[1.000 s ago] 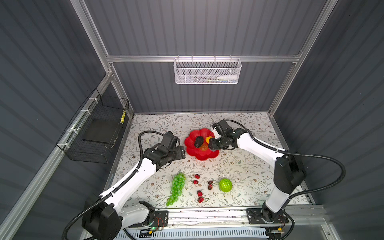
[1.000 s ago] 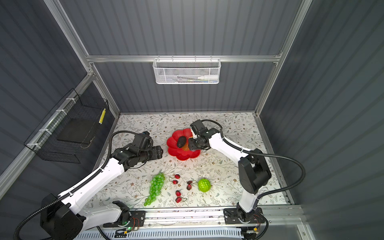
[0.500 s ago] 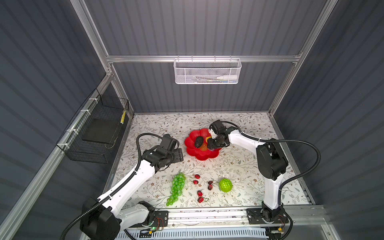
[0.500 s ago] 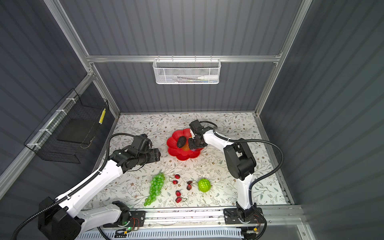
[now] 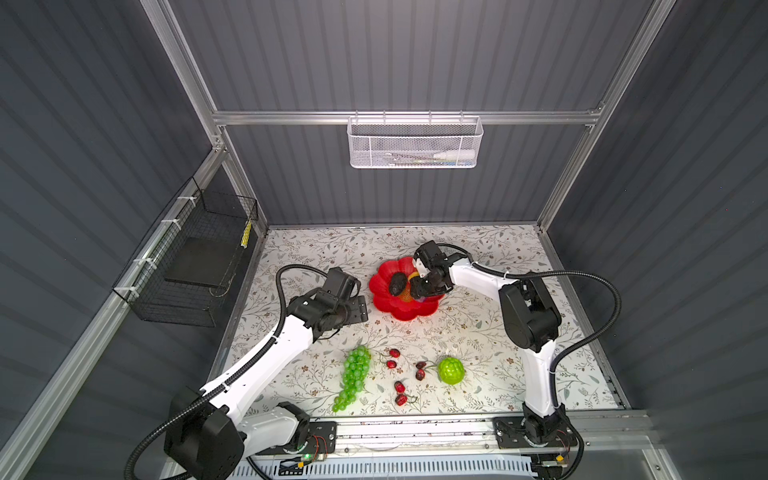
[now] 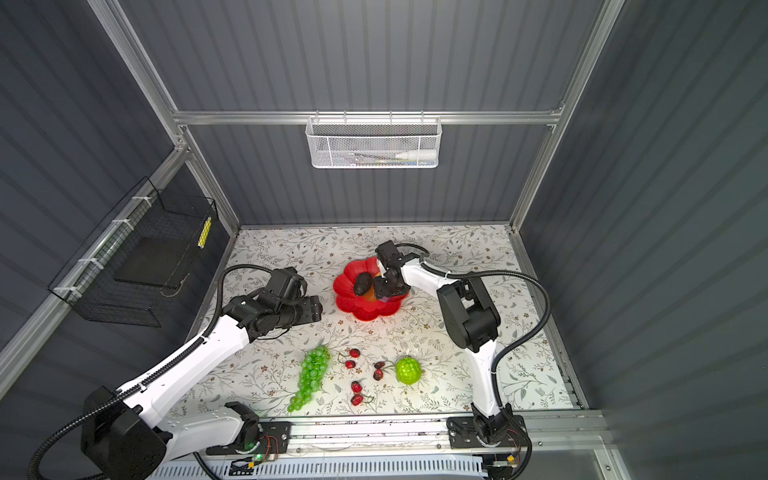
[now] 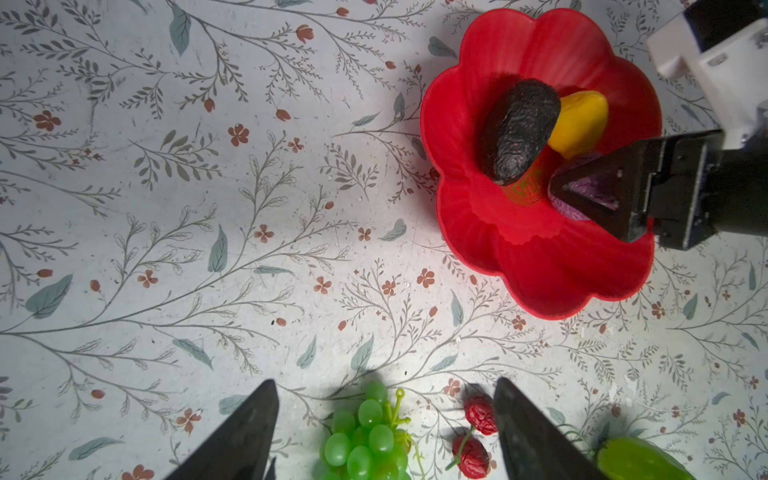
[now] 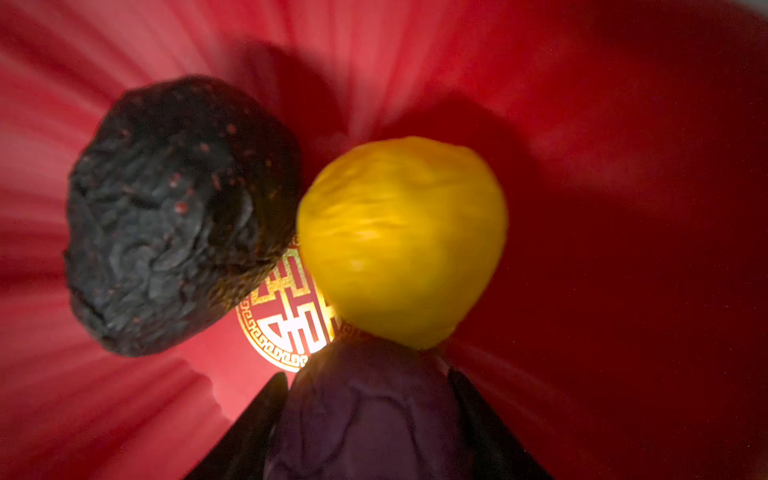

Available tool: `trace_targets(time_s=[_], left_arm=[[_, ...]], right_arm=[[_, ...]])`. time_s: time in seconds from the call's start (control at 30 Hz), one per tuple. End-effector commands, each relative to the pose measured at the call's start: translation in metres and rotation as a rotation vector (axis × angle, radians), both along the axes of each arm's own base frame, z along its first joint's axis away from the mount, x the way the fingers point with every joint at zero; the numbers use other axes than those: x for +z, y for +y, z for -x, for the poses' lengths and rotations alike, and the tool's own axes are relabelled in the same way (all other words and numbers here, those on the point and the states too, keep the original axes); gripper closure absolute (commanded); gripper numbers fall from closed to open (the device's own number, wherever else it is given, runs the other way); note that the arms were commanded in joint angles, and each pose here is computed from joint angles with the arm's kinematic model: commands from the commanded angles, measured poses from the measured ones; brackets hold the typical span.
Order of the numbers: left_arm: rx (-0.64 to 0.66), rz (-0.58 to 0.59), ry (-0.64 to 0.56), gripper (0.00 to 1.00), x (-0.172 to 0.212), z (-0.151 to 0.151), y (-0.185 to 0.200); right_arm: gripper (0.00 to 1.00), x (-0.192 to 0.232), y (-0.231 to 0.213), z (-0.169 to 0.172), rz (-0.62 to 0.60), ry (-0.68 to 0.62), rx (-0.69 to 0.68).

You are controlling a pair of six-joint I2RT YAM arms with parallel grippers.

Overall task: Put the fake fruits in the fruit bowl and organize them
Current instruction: 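Carry the purple fruit into the bowl with the right gripper and release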

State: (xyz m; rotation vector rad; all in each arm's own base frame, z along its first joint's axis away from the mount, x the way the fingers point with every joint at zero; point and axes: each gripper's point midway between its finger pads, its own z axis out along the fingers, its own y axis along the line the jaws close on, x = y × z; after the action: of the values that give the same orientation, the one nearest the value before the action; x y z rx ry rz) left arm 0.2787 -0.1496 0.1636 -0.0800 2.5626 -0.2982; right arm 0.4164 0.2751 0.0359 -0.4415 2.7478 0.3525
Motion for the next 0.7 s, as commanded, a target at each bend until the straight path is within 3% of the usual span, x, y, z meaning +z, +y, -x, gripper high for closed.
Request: trace_targets(time_s=[0.0, 0.13, 0.27, 0.33, 0.5, 0.67], left_arm=[[-0.028, -0.011, -0.003, 0.19, 0.011, -0.001, -0.003], [-0.047, -0.009, 0.001, 0.18, 0.015, -0.001, -0.005], [-0.096, 0.023, 0.018, 0.16, 0.017, 0.003, -0.014], [-0.14, 0.043, 0.048, 0.09, 0.015, 0.009, -0.022], [-0.223, 0.08, 0.139, 0.1, 0.006, 0.023, -0.035], [-0.392, 0.12, 0.217, 0.12, -0.002, 0.051, -0.073]], right_arm=[[0.36, 0.002, 0.0, -0.01, 0.023, -0.02, 0.011], [0.24, 0.005, 0.001, -0.012, 0.021, -0.026, 0.021], [0.19, 0.018, -0.001, -0.013, 0.023, -0.055, 0.03], [0.16, 0.03, -0.003, -0.013, 0.027, -0.08, 0.032], [0.13, 0.065, -0.007, -0.006, 0.0, -0.136, 0.035], [0.1, 0.11, -0.02, 0.016, -0.067, -0.208, 0.007]])
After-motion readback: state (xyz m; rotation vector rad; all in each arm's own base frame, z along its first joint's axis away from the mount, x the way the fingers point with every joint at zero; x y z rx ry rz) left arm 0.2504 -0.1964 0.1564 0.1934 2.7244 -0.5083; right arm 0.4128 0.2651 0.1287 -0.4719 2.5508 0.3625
